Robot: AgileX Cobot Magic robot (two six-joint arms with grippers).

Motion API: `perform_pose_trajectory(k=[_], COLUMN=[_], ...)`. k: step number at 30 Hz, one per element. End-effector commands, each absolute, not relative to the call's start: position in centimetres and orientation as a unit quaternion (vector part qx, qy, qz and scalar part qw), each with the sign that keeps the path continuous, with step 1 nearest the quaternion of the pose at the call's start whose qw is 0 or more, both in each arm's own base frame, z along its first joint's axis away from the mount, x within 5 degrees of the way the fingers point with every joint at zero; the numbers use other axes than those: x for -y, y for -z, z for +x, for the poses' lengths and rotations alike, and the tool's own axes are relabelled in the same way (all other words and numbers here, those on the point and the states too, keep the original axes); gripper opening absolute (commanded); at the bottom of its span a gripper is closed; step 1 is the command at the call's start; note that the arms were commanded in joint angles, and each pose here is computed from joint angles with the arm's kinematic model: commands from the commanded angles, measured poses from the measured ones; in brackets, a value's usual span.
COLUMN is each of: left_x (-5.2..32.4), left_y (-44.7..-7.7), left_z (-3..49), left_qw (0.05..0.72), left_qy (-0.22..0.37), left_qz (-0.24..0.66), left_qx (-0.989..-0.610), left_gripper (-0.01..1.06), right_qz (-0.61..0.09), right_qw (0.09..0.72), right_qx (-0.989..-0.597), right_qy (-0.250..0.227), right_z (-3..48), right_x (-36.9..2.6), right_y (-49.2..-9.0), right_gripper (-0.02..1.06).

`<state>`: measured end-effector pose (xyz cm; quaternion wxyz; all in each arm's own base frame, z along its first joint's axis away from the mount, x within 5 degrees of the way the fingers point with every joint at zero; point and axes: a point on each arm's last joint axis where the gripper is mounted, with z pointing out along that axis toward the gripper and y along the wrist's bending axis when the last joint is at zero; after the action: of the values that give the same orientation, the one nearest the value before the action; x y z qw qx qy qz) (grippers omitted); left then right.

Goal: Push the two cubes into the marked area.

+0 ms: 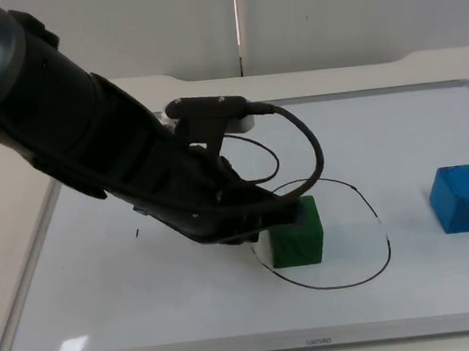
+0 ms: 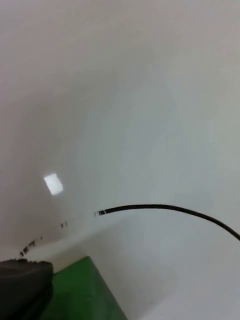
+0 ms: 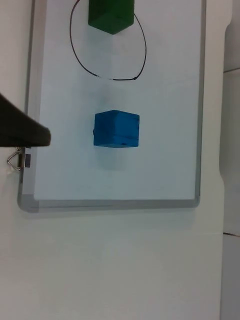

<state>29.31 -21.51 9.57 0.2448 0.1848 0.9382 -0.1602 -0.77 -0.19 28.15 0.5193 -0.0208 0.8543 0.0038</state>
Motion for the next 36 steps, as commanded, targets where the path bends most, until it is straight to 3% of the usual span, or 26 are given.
perform_pose_trajectory(k=[1,12,23,29,36], left_x=[21.4,18.4,16.8,15.6,14.4], left_y=[-11.1,-19.4,-29.3,-32.7,-34.0], left_z=[29.6,30.5,26.7,24.0,21.8], left_qw=[0.266,0.362,0.462,0.484,0.470], left_qy=[0.163,0.189,0.242,0.238,0.217], left_qz=[0.192,0.204,0.223,0.257,0.290], left_qx=[-0.930,-0.890,-0.823,-0.802,-0.805], left_gripper=[0.00,0.00,0.00,0.00,0.00], right_qz=[-0.024,-0.024,-0.024,-0.024,-0.024], right_qw=[0.520,0.520,0.520,0.520,0.520], right_qx=[-0.854,-0.854,-0.854,-0.854,-0.854], right_qy=[0.003,0.003,0.003,0.003,0.003], right_z=[-0.7,-0.7,-0.7,-0.7,-0.7], right_x=[0.2,0.2,0.2,0.2,0.2], right_y=[-28.0,-28.0,-28.0,-28.0,-28.0], right_gripper=[1.05,1.05,1.05,1.05,1.05])
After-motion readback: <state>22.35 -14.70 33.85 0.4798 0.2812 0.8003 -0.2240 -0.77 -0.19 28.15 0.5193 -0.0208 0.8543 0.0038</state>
